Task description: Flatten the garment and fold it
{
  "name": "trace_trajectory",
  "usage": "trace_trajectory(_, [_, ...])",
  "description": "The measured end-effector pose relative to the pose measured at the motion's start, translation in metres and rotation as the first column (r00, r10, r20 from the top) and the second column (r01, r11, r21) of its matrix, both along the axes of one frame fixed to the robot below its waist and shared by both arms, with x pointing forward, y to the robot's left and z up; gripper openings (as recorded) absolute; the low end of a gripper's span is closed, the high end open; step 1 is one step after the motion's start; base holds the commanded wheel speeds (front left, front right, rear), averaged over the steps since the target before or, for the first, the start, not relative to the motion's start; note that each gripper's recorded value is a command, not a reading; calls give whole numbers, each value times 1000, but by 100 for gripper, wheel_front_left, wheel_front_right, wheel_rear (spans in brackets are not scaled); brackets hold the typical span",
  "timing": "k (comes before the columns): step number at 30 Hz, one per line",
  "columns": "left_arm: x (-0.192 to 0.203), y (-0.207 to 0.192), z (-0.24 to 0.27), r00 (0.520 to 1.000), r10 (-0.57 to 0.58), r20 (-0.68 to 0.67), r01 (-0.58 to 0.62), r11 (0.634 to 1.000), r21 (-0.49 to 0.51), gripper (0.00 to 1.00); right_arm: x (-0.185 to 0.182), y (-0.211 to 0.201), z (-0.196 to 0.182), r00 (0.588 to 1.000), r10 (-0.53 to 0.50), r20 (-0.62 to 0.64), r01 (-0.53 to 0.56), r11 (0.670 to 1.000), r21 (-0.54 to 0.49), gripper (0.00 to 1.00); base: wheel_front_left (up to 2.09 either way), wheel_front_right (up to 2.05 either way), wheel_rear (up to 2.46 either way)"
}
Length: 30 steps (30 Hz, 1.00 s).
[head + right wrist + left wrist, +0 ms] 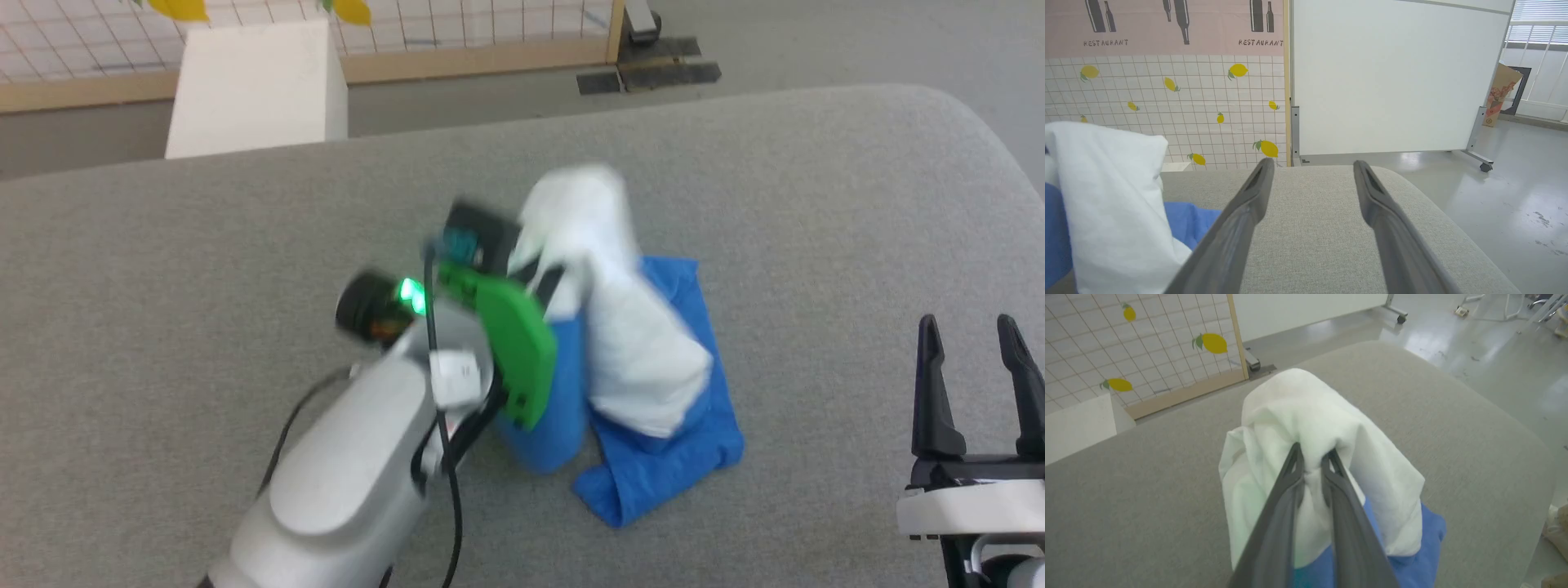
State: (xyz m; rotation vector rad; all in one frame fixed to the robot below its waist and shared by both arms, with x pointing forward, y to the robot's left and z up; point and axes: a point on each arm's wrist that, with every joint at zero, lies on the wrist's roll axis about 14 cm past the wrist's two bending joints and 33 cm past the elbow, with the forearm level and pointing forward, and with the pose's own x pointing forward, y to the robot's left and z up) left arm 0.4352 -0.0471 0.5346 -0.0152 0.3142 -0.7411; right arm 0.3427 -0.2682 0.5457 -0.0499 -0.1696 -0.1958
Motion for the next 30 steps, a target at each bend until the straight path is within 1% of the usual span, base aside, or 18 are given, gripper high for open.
trace_trajectory(2, [-2,8,-36,998,16,-58,-13,998,54,0,3,0,-4,1000,-1,-12,1,1000,-1,100,0,0,0])
trace_trajectory(6, [-6,20,-90,984,58,-168,-37,992,121,0,8,2,-14,999,4,-46,-4,1000,1,100,0,0,0])
trace_trajectory(7, [-9,22,-102,979,66,-194,-40,990,136,2,11,3,-16,999,10,-51,-10,1000,3,100,0,0,0])
trace_trajectory(8, [-9,23,-108,976,72,-206,-42,989,143,14,13,4,-17,999,14,-53,-14,1000,4,100,0,0,0])
trace_trajectory(9, [-9,25,-112,975,79,-209,-50,988,143,47,16,6,-18,998,21,-54,-20,1000,5,100,0,0,0])
trace_trajectory(10, [-7,26,-111,975,89,-201,-64,990,129,100,17,7,-20,998,24,-59,-24,1000,7,100,0,0,0])
trace_trajectory(12, [-2,26,-105,976,115,-183,-100,991,88,100,19,9,-22,997,31,-64,-30,999,10,100,0,0,0])
trace_trajectory(15, [8,32,-82,981,157,-114,-156,988,15,100,20,13,-21,997,43,-59,-42,999,15,100,0,0,0])
trace_trajectory(18, [19,45,-41,975,224,-15,-224,970,-94,100,18,16,-16,998,53,-43,-52,998,18,100,0,0,0])
trace_trajectory(19, [21,52,-26,966,258,16,-254,958,-137,100,17,17,-14,998,57,-38,-56,998,20,100,0,0,0])
trace_trajectory(20, [21,63,-13,954,298,47,-285,942,-174,100,15,18,-12,998,60,-31,-59,998,20,100,0,0,0])
trace_trajectory(22, [17,86,3,923,373,92,-347,912,-219,100,12,20,-9,998,66,-23,-66,998,21,100,0,0,0])
trace_trajectory(24, [8,118,15,874,465,140,-422,870,-253,100,8,24,-9,997,76,-25,-75,997,26,100,0,0,0])
trace_trajectory(25, [3,130,19,854,494,166,-445,857,-260,100,7,25,-8,996,81,-23,-80,996,27,100,0,0,0])
trace_trajectory(26, [-4,142,25,829,520,204,-463,844,-272,100,6,27,-7,996,85,-21,-85,996,27,100,0,0,0])
trace_trajectory(28, [-20,158,40,785,565,255,-472,812,-345,100,5,29,-5,995,94,-15,-93,995,29,100,0,0,0])
trace_trajectory(29, [-29,165,43,764,582,280,-476,800,-364,100,5,31,-5,995,101,-15,-100,995,30,100,0,0,0])
trace_trajectory(30, [-38,173,41,745,589,311,-488,801,-347,100,4,34,-6,994,108,-18,-108,994,31,100,0,0,0])
